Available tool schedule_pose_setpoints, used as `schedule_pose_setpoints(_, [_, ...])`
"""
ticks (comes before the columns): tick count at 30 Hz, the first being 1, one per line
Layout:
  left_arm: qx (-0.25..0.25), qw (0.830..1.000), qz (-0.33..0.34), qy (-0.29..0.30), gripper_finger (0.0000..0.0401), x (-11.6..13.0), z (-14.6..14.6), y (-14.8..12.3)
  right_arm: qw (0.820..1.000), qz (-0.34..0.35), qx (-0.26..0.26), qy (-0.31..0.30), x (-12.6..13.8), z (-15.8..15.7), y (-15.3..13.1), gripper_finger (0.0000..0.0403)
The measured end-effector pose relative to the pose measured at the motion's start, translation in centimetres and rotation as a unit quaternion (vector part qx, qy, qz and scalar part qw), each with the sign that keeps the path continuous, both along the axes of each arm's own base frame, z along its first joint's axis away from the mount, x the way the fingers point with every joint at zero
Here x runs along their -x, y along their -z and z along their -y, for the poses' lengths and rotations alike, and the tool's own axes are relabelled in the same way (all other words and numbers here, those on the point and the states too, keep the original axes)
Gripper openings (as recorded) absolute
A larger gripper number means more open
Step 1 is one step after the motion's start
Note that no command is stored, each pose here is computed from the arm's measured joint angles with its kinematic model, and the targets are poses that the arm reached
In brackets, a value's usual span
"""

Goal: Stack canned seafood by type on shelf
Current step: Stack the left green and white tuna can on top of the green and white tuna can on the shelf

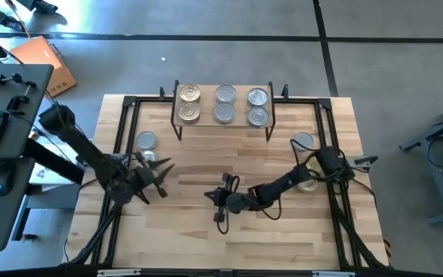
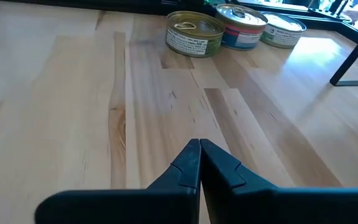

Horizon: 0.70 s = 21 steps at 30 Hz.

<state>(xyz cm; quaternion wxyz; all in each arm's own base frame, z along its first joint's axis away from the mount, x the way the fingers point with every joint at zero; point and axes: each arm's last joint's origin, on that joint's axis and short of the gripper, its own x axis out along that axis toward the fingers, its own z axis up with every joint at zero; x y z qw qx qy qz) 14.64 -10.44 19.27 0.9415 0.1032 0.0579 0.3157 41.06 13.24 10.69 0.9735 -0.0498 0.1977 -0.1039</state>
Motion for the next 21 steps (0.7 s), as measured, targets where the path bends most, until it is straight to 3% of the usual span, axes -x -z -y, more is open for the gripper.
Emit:
schedule_pose_setpoints(9, [0.047, 0.999, 0.016, -0.017, 0.0011, 2.0, -3.3, -1.4, 1.000, 0.000, 0.000, -0.001, 0.0, 0.0, 0.0, 0.0000])
schedule_pose_setpoints(14, [0.102, 0.993, -0.054, -0.034, 0.0002, 2.3, -5.9, -2.1, 1.000, 0.000, 0.000, -0.001, 0.0, 0.0, 0.0, 0.0000])
schedule_pose_setpoints(17, [0.146, 0.975, -0.127, -0.104, 0.0001, 3.0, -8.0, -2.3, 1.000, 0.000, 0.000, -0.001, 0.0, 0.0, 0.0, 0.0000])
schedule_pose_setpoints(21, [0.222, 0.935, -0.182, -0.208, 0.0000, 3.8, -10.2, -2.4, 1.000, 0.000, 0.000, -0.002, 0.0, 0.0, 0.0, 0.0000])
